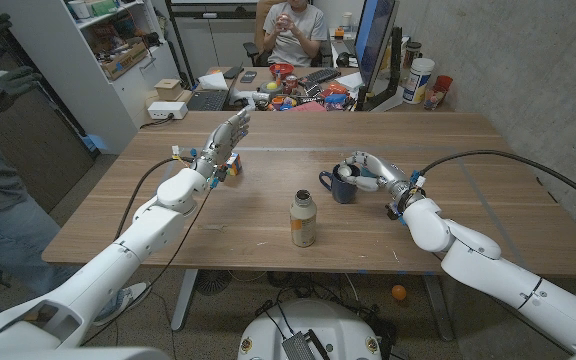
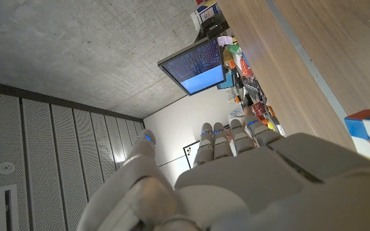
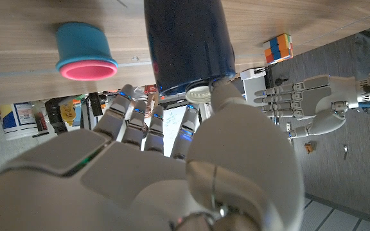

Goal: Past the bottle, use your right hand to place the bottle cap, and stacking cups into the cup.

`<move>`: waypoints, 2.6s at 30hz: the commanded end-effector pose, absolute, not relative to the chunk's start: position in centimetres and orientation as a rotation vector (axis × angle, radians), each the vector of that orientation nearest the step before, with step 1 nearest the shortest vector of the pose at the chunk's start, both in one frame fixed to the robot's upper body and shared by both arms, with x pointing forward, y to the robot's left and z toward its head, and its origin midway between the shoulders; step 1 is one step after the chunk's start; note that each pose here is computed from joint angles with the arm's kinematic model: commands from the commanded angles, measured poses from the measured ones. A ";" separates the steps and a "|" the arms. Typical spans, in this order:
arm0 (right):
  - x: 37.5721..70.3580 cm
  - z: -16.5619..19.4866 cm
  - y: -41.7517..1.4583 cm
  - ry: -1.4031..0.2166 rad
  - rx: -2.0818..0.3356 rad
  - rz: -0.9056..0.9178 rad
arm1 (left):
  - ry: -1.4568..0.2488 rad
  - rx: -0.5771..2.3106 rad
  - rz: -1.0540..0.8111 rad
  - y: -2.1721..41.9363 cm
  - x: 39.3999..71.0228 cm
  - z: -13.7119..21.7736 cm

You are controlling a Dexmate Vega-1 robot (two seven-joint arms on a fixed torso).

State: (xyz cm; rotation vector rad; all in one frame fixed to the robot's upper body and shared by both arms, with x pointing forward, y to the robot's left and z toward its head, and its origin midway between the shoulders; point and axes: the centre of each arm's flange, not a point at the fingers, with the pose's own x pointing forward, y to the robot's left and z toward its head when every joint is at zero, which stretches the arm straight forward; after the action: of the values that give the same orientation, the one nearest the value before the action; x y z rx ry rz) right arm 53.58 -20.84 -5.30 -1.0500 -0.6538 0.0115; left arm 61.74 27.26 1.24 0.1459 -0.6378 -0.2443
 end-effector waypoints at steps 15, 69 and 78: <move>53.5 -5.0 -21.0 -0.681 -1.033 0.009 | -0.634 0.147 -0.247 27.1 61.5 1.2; 53.2 -2.0 -20.5 -0.898 -0.546 -0.009 | -0.655 0.210 -0.292 32.1 60.2 0.1; 53.3 -0.9 -18.9 -0.958 -0.481 -0.038 | -0.700 0.266 -0.305 33.8 59.3 0.9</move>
State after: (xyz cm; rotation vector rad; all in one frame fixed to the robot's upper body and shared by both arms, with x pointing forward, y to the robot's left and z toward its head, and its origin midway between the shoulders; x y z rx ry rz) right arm 53.15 -20.24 -2.14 -0.5683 -0.9018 -0.0161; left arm 60.19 31.90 0.02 0.2088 -0.6580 -0.2896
